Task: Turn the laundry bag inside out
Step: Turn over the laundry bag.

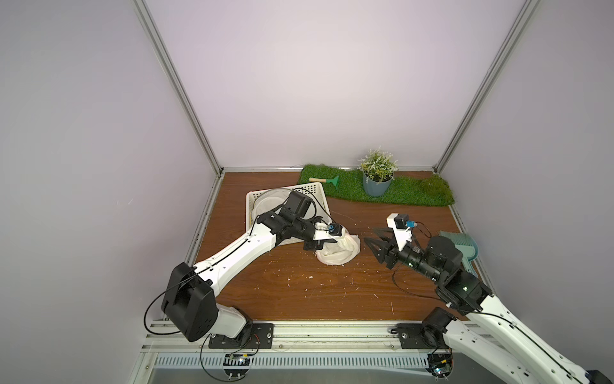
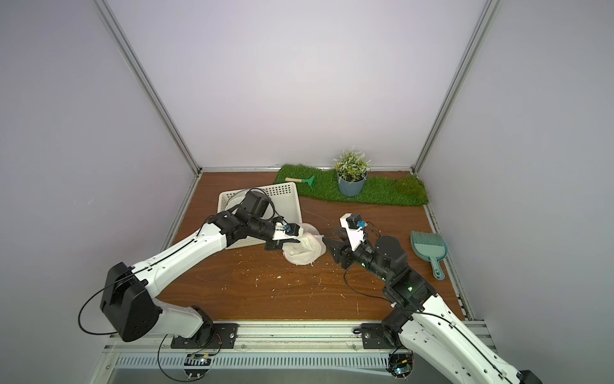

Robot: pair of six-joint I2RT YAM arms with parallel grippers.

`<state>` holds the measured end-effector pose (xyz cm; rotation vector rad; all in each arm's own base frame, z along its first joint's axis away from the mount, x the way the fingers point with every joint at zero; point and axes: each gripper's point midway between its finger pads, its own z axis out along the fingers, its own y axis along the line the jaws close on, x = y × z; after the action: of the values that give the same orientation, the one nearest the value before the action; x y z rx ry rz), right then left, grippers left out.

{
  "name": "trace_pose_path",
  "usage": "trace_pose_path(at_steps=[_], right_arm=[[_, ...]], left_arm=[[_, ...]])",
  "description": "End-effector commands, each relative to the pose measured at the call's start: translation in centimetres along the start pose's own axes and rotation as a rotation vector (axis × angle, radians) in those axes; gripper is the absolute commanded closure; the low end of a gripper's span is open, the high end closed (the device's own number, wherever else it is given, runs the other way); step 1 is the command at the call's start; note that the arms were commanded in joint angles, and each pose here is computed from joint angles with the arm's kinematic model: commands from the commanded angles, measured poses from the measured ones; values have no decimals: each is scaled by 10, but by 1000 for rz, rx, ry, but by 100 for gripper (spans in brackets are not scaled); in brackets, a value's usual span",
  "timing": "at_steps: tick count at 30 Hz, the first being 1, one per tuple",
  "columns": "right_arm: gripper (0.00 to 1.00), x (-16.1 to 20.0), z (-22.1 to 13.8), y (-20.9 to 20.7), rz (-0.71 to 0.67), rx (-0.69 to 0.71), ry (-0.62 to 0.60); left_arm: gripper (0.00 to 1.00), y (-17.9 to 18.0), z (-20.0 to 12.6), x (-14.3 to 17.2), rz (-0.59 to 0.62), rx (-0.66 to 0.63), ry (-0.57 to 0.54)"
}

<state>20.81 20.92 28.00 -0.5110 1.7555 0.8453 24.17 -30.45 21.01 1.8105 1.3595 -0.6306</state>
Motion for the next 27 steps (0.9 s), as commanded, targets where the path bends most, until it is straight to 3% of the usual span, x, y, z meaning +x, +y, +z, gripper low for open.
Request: trace_pose_path(at_steps=[1,8,18,24,27], right_arm=[[51,19,6,8,205,-76,20],[49,45,13,10,220,-146,-3],[58,44,26,11,185,-178,-76],[67,44,36,10,182,-180,-77],[78,48,40,5,187,-150,-67]], left_arm=[[100,3,-5,-11,-16,-8,-9],[100,9,-6,-13,-9,-28,0],[100,15,-8,-17,-7,-59,-11],[100,19,-8,-19,-2,-71,-21],[100,20,-9,-20,-1,-77,-23]])
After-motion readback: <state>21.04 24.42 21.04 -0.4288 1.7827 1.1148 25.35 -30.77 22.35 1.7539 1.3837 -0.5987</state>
